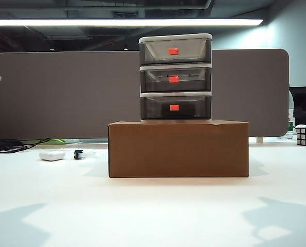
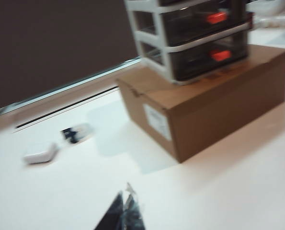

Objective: Open the third layer of the drawer on the table, pick up a pack of napkins on the table and put it in, and finally close the drawer.

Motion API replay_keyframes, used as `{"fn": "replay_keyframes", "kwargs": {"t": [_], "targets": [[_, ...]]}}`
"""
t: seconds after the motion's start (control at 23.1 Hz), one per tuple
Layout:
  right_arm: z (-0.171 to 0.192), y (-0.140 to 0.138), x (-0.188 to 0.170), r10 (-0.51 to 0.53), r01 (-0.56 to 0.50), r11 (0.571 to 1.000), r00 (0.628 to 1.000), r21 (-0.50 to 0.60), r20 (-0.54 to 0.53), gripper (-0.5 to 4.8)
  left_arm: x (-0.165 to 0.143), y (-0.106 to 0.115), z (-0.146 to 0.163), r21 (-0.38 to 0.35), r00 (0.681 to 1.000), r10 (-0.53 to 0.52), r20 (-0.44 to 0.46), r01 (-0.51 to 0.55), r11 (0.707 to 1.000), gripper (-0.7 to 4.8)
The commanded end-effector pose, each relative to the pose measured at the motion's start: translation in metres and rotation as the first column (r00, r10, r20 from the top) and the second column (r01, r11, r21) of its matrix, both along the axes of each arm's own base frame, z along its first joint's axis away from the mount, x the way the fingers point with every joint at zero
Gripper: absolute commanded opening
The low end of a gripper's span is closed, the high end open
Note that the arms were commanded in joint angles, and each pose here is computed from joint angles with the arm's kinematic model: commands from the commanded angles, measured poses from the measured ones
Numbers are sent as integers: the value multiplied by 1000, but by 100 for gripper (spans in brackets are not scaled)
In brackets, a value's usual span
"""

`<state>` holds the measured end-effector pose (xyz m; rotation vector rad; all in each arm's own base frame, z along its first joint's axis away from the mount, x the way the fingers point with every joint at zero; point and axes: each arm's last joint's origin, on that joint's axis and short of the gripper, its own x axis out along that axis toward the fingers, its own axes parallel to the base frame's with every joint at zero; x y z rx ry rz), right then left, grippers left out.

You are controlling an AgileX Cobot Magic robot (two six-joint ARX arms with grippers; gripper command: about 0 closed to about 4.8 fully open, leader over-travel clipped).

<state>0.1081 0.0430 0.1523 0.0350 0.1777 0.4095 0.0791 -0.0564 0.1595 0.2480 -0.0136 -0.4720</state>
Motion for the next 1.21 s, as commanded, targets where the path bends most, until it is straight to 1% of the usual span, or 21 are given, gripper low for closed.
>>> {"fn": "replay_keyframes", "kwargs": {"t": [0.04, 0.13, 0.22, 0.35, 0.48, 0.65, 0.82, 0.91, 1.0, 1.04, 1.21], "targets": [[-1, -7, 2, -33, 33, 999, 999, -10, 16, -5, 4, 7, 3, -9, 998, 63, 16, -63, 998, -2], [1, -13, 4, -43, 43, 999, 999, -6, 32, -5, 8, 13, 6, -25, 996, 84, 36, -83, 996, -3], [3, -24, 7, -84, 83, 996, 995, 16, 52, -5, 12, 23, 11, -49, 990, 111, 82, -108, 993, -3], [4, -32, 7, -123, 120, 991, 991, 57, 45, -5, 13, 28, 14, -57, 989, 89, 120, -83, 995, -3], [7, -35, 6, -144, 139, 988, 987, 63, 72, -5, 14, 29, 17, -63, 984, 92, 150, -83, 995, -3], [12, -34, 2, -145, 137, 988, 982, 71, 125, -5, 14, 30, 17, -55, 981, 119, 152, -112, 992, -3], [11, -34, -3, -146, 138, 988, 981, 72, 126, -5, 14, 31, 17, -54, 980, 131, 152, -124, 991, -3], [11, -34, -7, -148, 138, 987, 981, 84, 124, -5, 14, 31, 17, -56, 976, 157, 149, -150, 987, -3], [12, -35, -11, -169, 158, 983, 975, 89, 142, -5, 15, 33, 17, -60, 962, 232, 147, -225, 972, -3], [12, -36, -11, -187, 175, 981, 972, 89, 145, -5, 15, 34, 17, -59, 956, 252, 149, -246, 968, -3], [12, -36, -11, -190, 179, 980, 972, 87, 140, -5, 15, 34, 17, -59, 952, 265, 151, -259, 964, -3]]}}
